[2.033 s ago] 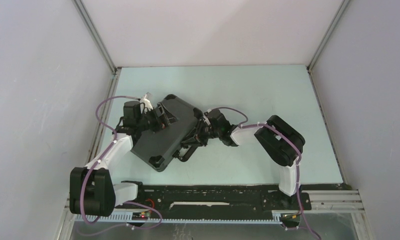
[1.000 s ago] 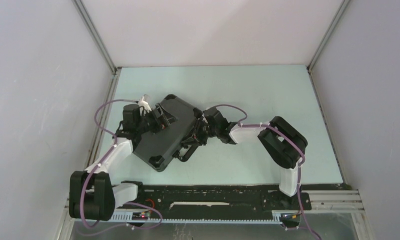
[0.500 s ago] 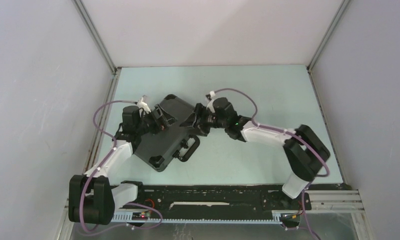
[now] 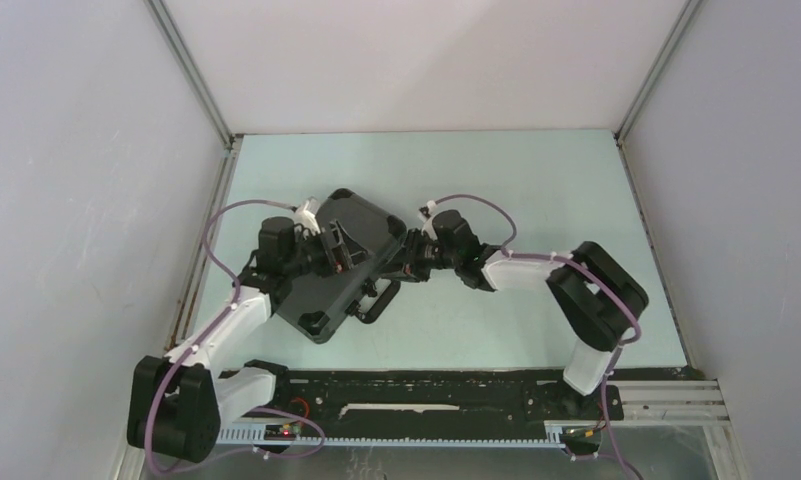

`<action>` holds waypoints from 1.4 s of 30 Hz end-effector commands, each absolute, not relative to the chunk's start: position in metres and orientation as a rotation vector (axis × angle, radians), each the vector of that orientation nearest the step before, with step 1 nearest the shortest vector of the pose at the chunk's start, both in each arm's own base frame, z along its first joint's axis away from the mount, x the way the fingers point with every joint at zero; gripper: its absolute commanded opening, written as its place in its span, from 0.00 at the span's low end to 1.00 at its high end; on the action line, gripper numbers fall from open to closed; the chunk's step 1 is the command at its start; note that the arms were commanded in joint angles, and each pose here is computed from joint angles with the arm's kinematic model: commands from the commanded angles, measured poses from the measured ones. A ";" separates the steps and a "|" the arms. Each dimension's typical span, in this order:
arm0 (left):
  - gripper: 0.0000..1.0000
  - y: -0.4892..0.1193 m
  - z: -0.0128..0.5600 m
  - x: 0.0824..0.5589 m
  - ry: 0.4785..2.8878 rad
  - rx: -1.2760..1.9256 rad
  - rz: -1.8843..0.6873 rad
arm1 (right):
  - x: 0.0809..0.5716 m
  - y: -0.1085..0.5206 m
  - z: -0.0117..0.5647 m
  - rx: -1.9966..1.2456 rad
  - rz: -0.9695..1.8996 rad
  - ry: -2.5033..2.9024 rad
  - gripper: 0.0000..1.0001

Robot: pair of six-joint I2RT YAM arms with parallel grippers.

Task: Pack up texas hold em set

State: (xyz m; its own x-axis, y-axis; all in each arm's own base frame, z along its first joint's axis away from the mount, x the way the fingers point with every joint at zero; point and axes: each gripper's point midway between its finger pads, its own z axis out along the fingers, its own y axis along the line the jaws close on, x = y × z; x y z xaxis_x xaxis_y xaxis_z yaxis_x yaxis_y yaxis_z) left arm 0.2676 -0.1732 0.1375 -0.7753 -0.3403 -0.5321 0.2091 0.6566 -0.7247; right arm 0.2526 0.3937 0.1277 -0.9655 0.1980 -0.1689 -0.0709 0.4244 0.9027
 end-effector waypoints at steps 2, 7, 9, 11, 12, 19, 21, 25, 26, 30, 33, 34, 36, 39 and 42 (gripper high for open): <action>0.94 -0.161 0.067 0.238 2.510 -0.318 -0.981 | 0.247 0.418 0.126 0.097 1.687 2.387 0.24; 0.94 -0.152 0.052 0.235 2.512 -0.418 -0.950 | 0.250 0.421 0.102 0.151 1.674 2.424 0.16; 0.95 -0.148 0.052 0.234 2.507 -0.420 -0.925 | 0.250 0.423 0.097 0.163 1.688 2.432 0.12; 0.95 -0.145 0.054 0.234 2.500 -0.415 -0.903 | 0.245 0.426 0.094 0.160 1.683 2.445 0.12; 0.95 -0.143 0.055 0.235 2.498 -0.413 -0.893 | 0.243 0.427 0.092 0.159 1.676 2.453 0.12; 0.96 -0.143 0.057 0.233 2.493 -0.398 -0.900 | 0.246 0.428 0.090 0.182 1.664 2.445 0.12; 0.96 -0.143 0.057 0.232 2.489 -0.393 -0.894 | 0.249 0.429 0.091 0.193 1.681 2.426 0.12; 0.96 -0.141 0.057 0.231 2.484 -0.403 -0.885 | 0.258 0.433 0.095 0.188 1.667 2.400 0.12; 0.96 -0.141 0.057 0.231 2.483 -0.404 -0.886 | 0.260 0.434 0.096 0.188 1.658 2.398 0.12; 0.96 -0.142 0.058 0.231 2.482 -0.400 -0.896 | 0.271 0.436 0.089 0.227 1.590 2.420 0.12; 0.96 -0.142 0.060 0.230 2.481 -0.391 -0.894 | 0.269 0.434 0.083 0.239 1.563 2.449 0.12; 0.96 -0.142 0.061 0.230 2.479 -0.387 -0.891 | 0.266 0.434 0.086 0.218 1.579 2.453 0.12; 0.96 -0.140 0.061 0.230 2.478 -0.387 -0.880 | 0.264 0.431 0.100 0.168 1.581 2.433 0.14; 0.97 -0.140 0.063 0.230 2.471 -0.385 -0.882 | 0.260 0.419 0.122 0.088 1.489 2.409 0.20; 0.97 -0.140 0.065 0.231 2.466 -0.380 -0.883 | 0.258 0.403 0.134 0.065 1.416 2.418 0.28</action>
State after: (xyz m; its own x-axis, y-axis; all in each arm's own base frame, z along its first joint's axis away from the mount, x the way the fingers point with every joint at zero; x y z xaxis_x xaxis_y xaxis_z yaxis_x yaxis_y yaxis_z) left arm 0.2671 -0.1662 0.1347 -0.7560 -0.4234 -0.4992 0.1325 0.6479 -0.7501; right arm 0.2485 0.4163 0.0908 -0.9741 0.1959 -0.1131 -0.0087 0.4674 0.8840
